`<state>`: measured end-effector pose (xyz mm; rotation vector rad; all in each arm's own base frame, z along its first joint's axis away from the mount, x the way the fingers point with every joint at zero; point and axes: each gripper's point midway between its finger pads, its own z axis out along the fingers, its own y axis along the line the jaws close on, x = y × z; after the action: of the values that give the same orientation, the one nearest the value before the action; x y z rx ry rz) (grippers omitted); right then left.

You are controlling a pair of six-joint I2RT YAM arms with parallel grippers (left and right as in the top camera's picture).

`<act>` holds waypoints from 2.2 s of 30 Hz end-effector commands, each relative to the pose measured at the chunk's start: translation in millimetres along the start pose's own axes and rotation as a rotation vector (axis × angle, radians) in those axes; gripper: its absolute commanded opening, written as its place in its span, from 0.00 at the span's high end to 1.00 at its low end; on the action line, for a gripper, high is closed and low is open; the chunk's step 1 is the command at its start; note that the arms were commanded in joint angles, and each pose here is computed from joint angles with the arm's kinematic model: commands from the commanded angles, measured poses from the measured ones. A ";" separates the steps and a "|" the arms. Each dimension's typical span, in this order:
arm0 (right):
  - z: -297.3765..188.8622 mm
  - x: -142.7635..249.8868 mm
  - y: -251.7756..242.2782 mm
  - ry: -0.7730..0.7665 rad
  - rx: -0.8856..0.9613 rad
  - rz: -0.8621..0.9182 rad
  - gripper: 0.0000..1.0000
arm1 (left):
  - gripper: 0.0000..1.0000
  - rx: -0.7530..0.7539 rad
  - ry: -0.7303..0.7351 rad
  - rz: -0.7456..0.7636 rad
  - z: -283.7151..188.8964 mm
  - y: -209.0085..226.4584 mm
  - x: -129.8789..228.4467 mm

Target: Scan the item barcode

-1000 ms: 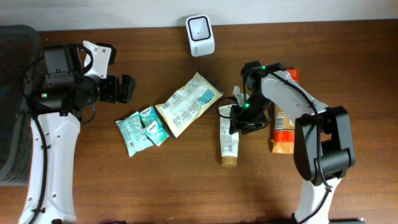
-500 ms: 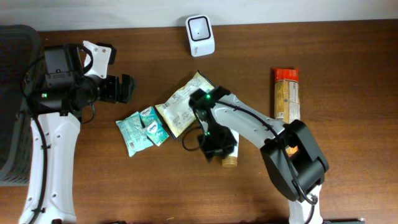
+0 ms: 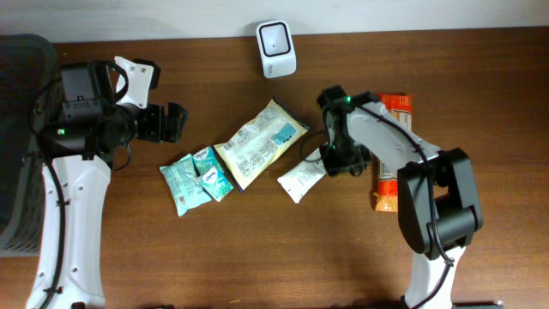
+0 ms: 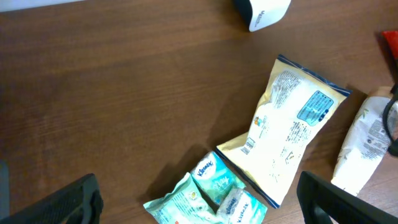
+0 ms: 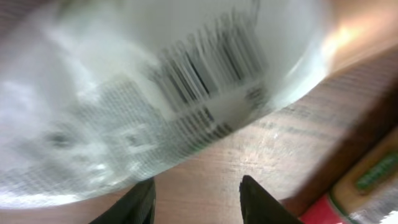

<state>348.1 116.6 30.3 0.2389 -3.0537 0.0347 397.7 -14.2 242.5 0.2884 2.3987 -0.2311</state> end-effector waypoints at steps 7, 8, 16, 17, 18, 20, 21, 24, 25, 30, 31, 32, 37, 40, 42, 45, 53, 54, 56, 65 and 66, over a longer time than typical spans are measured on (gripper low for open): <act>-45.5 -65.0 66.3 -0.199 -0.287 0.375 0.71 | 0.01 -0.007 -0.027 0.024 -8.7 -0.5 -7.2; -37.5 -65.4 71.7 -0.197 -0.287 0.407 0.71 | 0.01 -0.007 -0.027 0.024 -8.7 -0.4 -7.2; 3.6 -37.3 115.4 -0.147 -0.278 0.348 0.70 | 0.01 -0.007 -0.027 0.024 -8.7 -0.4 -7.2; 6.6 -32.9 114.8 -0.133 -0.270 0.347 0.71 | 0.01 -0.007 -0.027 0.024 -8.7 -0.5 -7.2; 8.9 -28.2 113.0 -0.116 -0.259 0.348 0.71 | 0.01 -0.007 -0.027 0.024 -8.7 -0.4 -7.2; 13.2 -15.8 106.4 -0.074 -0.220 0.336 0.70 | 0.01 -0.007 -0.027 0.024 -8.7 -0.4 -7.2; 13.9 -12.2 104.4 -0.062 -0.211 0.321 0.71 | 0.01 -0.007 -0.027 0.024 -8.7 -0.4 -7.2; 12.7 -4.9 106.5 -0.036 -0.220 0.236 0.71 | 0.01 -0.007 -0.027 0.024 -8.7 -0.4 -7.2; 7.3 -5.3 113.6 -0.035 -0.259 0.182 0.70 | 0.01 -0.007 -0.027 0.024 -8.7 -0.4 -7.2; -81.8 -12.8 98.2 -0.115 -0.363 0.104 0.71 | 0.01 -0.007 -0.027 0.024 -8.7 -0.4 -7.2; -98.5 -10.7 83.5 -0.137 -0.367 0.118 0.70 | 0.01 -0.007 -0.027 0.024 -8.7 -0.4 -7.2; -110.8 -5.8 65.7 -0.147 -0.363 0.152 0.70 | 0.01 -0.007 -0.027 0.023 -8.7 -0.5 -7.2; -82.3 21.7 10.7 -0.024 -0.323 0.232 0.56 | 0.01 -0.007 -0.027 0.023 -8.7 -0.5 -7.2; -39.1 27.9 15.1 0.006 -0.416 0.263 0.55 | 0.01 -0.007 -0.027 0.024 -8.7 -0.4 -7.2; -18.6 28.5 20.6 -0.005 -0.487 0.269 0.55 | 0.01 -0.007 -0.027 0.024 -8.7 -0.4 -7.2; 8.7 22.5 31.4 -0.079 -0.581 0.246 0.38 | 0.01 -0.007 -0.027 0.024 -8.7 -0.4 -7.2; 38.3 14.7 43.5 -0.120 -0.630 0.264 0.68 | 0.01 -0.007 -0.027 0.024 -8.7 -0.4 -7.2; 38.2 14.7 43.6 -0.120 -0.630 0.264 0.76 | 0.01 -0.007 -0.027 0.024 -8.7 -0.4 -7.2; 37.1 14.2 44.2 -0.120 -0.635 0.263 0.96 | 0.01 -0.007 -0.027 0.024 -8.7 -0.4 -7.2; -65.9 1.7 57.0 -0.155 -0.621 0.018 0.96 | 0.01 -0.007 -0.027 0.024 -8.7 -0.4 -7.2; -101.5 0.2 68.4 -0.182 -0.647 -0.080 0.96 | 0.01 -0.007 -0.027 0.024 -8.7 -0.4 -7.2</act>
<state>323.4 162.0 60.4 -0.0184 -2.9293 -0.8616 397.4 -14.2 242.2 0.2881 2.4006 -0.2312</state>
